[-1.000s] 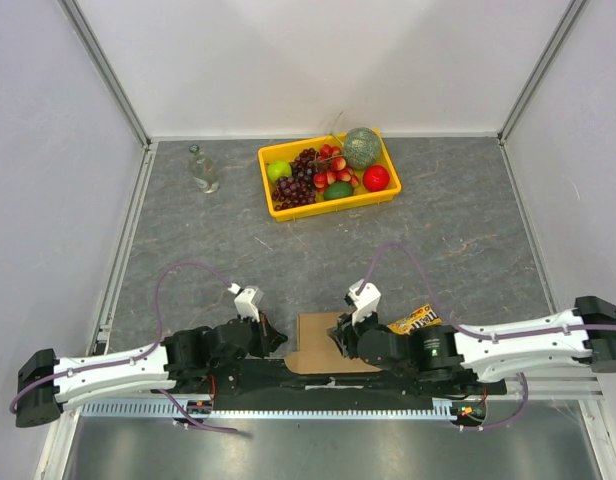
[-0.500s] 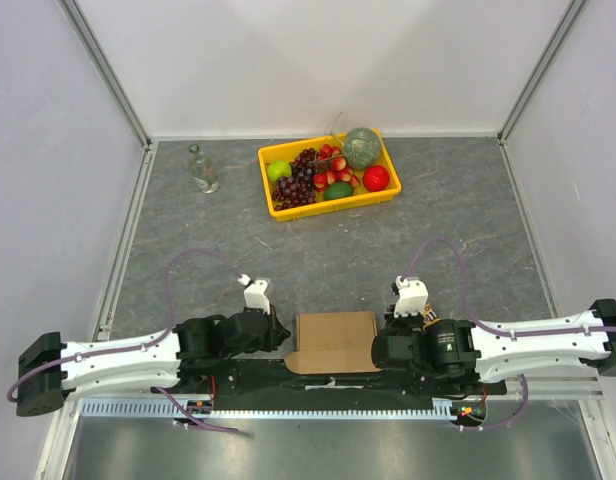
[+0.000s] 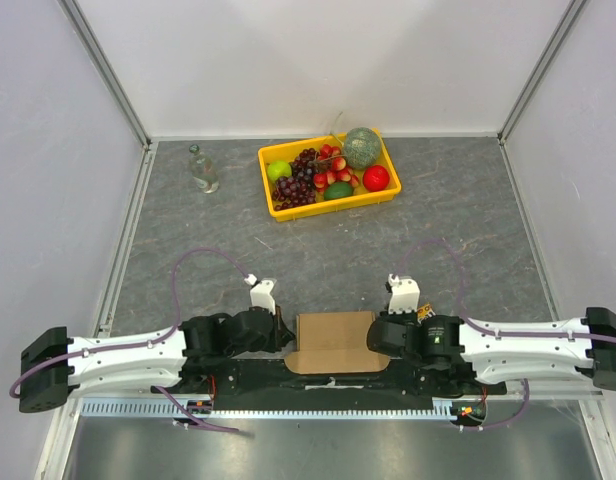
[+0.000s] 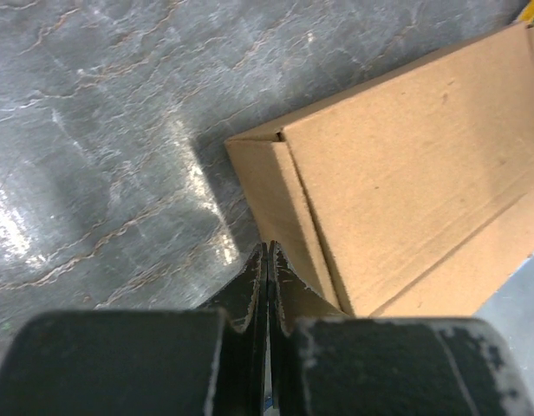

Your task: Fold the paper box

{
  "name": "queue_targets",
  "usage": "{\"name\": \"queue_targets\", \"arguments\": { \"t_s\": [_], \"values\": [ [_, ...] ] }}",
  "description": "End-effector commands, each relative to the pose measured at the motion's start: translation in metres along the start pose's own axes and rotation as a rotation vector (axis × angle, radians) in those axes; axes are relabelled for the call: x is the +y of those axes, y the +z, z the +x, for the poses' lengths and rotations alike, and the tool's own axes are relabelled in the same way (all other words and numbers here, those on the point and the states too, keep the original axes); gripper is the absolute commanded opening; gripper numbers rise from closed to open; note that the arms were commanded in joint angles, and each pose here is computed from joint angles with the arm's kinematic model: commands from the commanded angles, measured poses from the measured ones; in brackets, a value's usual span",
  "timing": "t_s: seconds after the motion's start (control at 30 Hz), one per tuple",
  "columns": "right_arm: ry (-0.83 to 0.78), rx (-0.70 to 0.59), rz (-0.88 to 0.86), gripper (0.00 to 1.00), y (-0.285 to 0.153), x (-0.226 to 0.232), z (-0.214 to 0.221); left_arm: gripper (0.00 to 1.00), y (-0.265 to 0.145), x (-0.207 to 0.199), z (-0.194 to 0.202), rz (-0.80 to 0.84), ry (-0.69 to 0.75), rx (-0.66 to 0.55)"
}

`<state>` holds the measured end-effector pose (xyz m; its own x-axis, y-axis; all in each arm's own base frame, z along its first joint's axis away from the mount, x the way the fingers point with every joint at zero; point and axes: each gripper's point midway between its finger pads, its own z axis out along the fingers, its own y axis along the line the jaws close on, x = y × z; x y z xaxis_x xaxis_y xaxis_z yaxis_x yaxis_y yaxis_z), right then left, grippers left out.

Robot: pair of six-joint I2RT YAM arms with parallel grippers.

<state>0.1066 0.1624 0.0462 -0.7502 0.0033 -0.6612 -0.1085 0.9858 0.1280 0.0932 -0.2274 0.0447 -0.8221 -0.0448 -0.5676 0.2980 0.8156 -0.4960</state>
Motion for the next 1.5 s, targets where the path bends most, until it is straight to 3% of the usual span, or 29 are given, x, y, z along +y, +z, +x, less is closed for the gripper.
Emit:
{"name": "queue_targets", "arguments": {
  "t_s": [0.0, 0.3, 0.73, 1.13, 1.47],
  "values": [
    [-0.022, 0.023, -0.119, 0.00, 0.005, 0.036, -0.001, 0.02, -0.002, -0.022, -0.008, 0.099, 0.006, -0.026],
    [0.000, 0.025, -0.178, 0.00, 0.008, 0.056, -0.005, 0.02, 0.006, -0.034, -0.004, 0.134, 0.042, 0.002],
    [0.010, -0.048, -0.153, 0.00, 0.022, 0.065, -0.032, 0.02, 0.022, -0.032, -0.022, 0.062, 0.094, -0.067],
    [-0.023, -0.053, -0.107, 0.00, 0.050, 0.063, -0.061, 0.02, 0.053, -0.015, -0.078, 0.002, 0.108, -0.136],
    [-0.026, -0.086, -0.072, 0.00, 0.090, 0.049, -0.122, 0.02, 0.083, 0.003, -0.134, -0.014, 0.121, -0.156]
  ]
}}
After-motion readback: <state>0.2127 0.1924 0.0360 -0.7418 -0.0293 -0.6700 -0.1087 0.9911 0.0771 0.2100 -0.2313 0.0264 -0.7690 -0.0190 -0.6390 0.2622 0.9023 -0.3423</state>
